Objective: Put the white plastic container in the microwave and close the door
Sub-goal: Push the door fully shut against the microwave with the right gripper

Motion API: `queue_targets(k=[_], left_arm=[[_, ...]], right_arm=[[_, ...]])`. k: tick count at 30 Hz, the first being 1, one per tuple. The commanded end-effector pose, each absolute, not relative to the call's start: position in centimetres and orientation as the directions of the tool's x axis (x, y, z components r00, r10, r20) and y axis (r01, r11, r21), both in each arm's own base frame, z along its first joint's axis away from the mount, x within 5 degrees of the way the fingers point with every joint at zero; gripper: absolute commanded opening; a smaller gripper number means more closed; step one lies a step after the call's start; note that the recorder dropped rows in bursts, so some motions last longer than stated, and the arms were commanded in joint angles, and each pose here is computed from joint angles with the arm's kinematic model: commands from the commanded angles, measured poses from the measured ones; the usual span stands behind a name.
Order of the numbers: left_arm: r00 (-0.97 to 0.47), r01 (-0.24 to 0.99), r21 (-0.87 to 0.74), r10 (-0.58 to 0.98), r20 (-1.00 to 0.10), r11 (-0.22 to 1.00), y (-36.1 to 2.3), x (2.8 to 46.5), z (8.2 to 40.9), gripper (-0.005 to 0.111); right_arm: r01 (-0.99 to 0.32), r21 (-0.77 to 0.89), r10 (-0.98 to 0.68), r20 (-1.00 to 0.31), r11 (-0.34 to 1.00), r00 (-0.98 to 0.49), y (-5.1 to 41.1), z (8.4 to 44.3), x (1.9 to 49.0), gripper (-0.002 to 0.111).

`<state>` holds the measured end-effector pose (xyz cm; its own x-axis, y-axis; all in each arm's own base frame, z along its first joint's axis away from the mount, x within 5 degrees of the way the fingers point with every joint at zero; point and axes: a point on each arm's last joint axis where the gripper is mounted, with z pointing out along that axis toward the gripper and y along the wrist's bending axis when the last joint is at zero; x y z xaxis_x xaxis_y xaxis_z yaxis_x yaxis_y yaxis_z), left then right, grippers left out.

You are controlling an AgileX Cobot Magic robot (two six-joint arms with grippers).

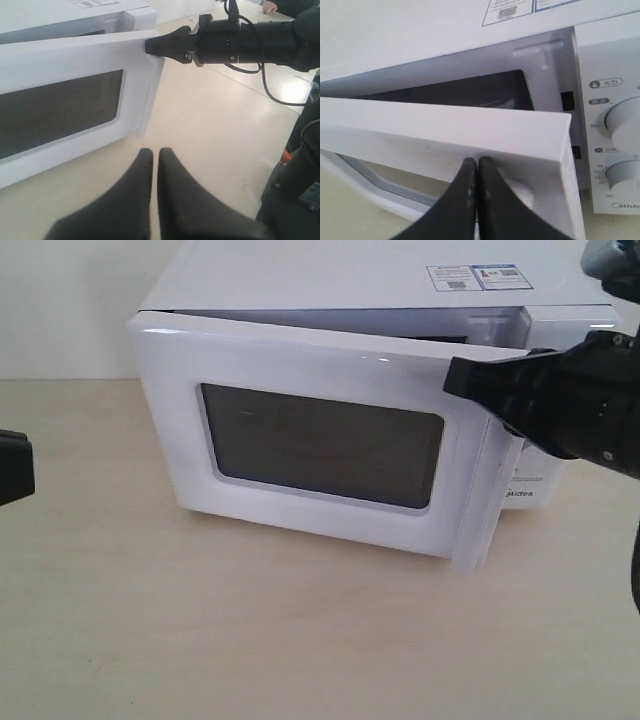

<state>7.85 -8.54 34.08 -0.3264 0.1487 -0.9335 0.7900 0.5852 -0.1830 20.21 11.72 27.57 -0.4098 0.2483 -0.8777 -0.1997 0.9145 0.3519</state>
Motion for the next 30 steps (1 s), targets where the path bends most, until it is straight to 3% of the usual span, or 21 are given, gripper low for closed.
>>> queue_targets(k=[1,11,30], left_arm=[[-0.328,0.787,-0.189,0.139,-0.934,0.587,-8.5,7.8,34.0,0.004],[-0.324,0.783,-0.187,0.133,-0.937,0.593,-8.5,7.8,34.1,0.004],[-0.323,0.782,-0.186,0.13,-0.937,0.595,-8.5,7.9,34.1,0.004]], right_arm=[[-0.19,0.322,0.224,-0.886,0.928,-0.407,12.5,27.4,21.5,0.0],[-0.206,0.318,0.225,-0.899,0.925,-0.377,14.0,29.0,23.6,0.0],[-0.181,0.254,0.168,-0.906,0.95,-0.388,15.5,27.6,26.3,0.0]])
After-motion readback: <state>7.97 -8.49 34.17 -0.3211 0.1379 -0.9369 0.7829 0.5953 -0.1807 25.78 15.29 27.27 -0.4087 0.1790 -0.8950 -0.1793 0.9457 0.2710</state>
